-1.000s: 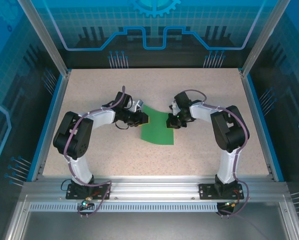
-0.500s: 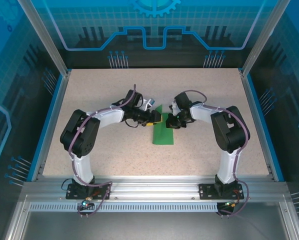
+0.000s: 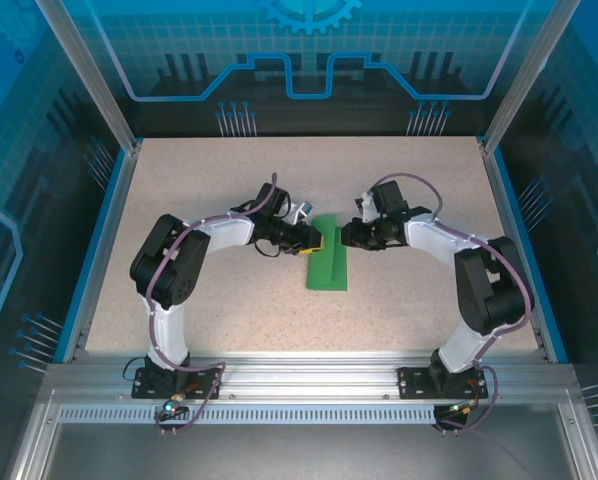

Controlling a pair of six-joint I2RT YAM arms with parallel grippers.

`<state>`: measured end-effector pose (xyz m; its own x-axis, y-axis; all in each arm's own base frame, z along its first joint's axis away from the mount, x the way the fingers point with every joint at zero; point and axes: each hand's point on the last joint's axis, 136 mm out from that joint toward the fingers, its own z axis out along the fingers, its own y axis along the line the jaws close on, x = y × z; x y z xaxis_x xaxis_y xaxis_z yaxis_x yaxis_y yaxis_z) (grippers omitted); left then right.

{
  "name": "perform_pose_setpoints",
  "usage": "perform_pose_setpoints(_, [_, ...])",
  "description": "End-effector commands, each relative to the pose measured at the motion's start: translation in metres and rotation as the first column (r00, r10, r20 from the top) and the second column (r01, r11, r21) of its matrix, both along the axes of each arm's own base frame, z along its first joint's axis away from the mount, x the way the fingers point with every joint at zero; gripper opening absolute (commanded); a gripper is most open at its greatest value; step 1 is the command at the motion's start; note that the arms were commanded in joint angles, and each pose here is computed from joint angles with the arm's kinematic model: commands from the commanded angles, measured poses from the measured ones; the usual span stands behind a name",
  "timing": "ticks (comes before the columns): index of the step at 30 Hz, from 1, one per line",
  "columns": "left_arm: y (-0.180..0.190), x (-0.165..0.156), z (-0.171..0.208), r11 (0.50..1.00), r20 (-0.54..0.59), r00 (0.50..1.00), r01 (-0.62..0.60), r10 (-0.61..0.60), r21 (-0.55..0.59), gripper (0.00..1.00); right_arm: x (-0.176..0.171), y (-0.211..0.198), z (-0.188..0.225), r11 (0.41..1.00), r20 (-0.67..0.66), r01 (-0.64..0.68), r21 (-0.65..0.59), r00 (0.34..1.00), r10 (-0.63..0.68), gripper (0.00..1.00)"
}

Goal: Fold a paper plane with a square sheet of paper (fold left side to right side)
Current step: First fold in half a square sheet of paper at the center of the table.

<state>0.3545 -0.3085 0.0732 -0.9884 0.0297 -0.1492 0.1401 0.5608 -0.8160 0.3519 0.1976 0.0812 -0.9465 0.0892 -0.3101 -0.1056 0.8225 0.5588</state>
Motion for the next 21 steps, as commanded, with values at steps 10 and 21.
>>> perform_pose_setpoints(10, [-0.004,0.002,0.000,1.000,-0.003,1.000,0.002,-0.002,0.011,0.08,-0.008,0.028,0.009,0.970,-0.031,-0.021,0.241,0.999,0.030,0.51])
perform_pose_setpoints(21, [-0.002,0.002,0.001,1.000,0.001,1.000,0.000,0.000,0.019,0.07,-0.007,0.035,-0.006,0.968,-0.092,-0.020,0.251,0.995,0.044,0.11])
